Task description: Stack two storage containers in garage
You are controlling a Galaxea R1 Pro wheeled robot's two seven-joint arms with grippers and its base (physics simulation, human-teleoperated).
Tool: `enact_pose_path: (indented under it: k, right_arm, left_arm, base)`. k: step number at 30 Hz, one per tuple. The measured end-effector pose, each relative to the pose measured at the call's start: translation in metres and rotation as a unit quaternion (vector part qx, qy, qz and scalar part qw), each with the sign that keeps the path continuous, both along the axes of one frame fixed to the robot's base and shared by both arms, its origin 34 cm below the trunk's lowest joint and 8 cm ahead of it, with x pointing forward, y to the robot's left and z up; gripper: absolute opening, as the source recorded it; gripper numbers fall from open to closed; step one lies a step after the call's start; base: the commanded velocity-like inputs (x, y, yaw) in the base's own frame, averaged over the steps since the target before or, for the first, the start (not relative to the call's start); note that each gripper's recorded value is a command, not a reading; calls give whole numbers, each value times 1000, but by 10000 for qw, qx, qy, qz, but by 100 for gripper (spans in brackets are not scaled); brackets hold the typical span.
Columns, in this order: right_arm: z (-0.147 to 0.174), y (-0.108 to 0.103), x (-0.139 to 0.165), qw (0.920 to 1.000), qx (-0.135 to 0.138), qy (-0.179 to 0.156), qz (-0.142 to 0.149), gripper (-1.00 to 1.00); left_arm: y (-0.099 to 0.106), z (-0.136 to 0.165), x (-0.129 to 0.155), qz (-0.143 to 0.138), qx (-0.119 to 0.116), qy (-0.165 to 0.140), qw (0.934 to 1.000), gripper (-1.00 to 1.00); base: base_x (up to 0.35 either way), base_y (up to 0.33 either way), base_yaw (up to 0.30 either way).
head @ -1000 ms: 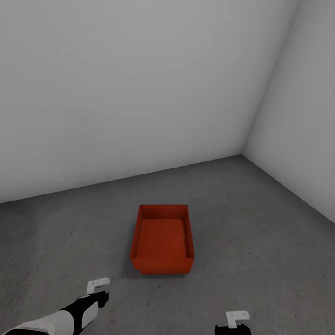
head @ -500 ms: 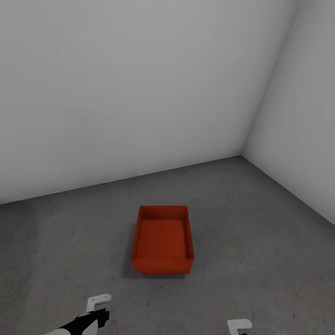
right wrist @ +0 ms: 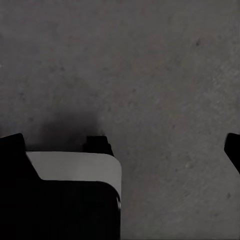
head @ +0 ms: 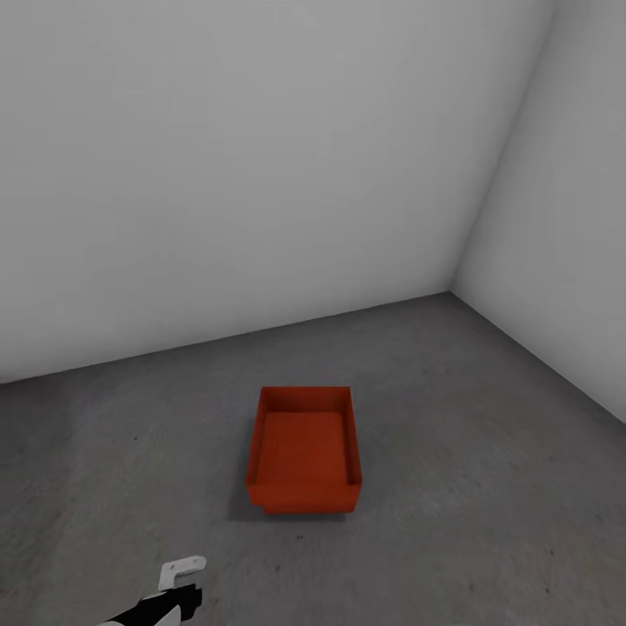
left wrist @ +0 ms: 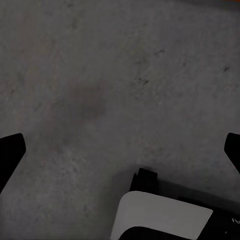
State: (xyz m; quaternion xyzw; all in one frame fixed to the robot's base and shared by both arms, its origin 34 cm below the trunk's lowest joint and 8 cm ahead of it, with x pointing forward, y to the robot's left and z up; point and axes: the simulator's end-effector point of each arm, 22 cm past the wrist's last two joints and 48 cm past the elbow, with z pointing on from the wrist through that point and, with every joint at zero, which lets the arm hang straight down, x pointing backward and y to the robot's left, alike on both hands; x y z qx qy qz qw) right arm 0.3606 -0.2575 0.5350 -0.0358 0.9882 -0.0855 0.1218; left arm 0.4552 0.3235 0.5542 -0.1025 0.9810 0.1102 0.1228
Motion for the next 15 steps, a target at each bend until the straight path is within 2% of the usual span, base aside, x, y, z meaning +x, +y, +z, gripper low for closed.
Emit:
enact_pose_path:
  k: [3,6,12,14,15]
  right_arm:
    - [1,2,0,10000,24,-10,0,100]
    - [1,3,-2,10000,39,-4,-2,100]
    - [-2,5,-41,9997,108,229,-51,100]
    - [-3,5,-52,9988,235,289,-309,100]
    - [-4,8,-56,9973,389,319,-533,100]
  left_arm:
    - [0,-2,-11,3,1,57,10000,100]
    - [2,-7,-41,3,7,236,9997,100]
    - [2,-15,-94,5,-7,593,9982,100]
    - [0,-17,-109,-10,-82,685,9976,100]
    - [-3,-19,-123,-26,-198,766,9969,100]
  base:
    - [0,0,0]
    - [0,0,0]
    - [0,0,0]
    - [0,0,0]
    - [0,0,0]
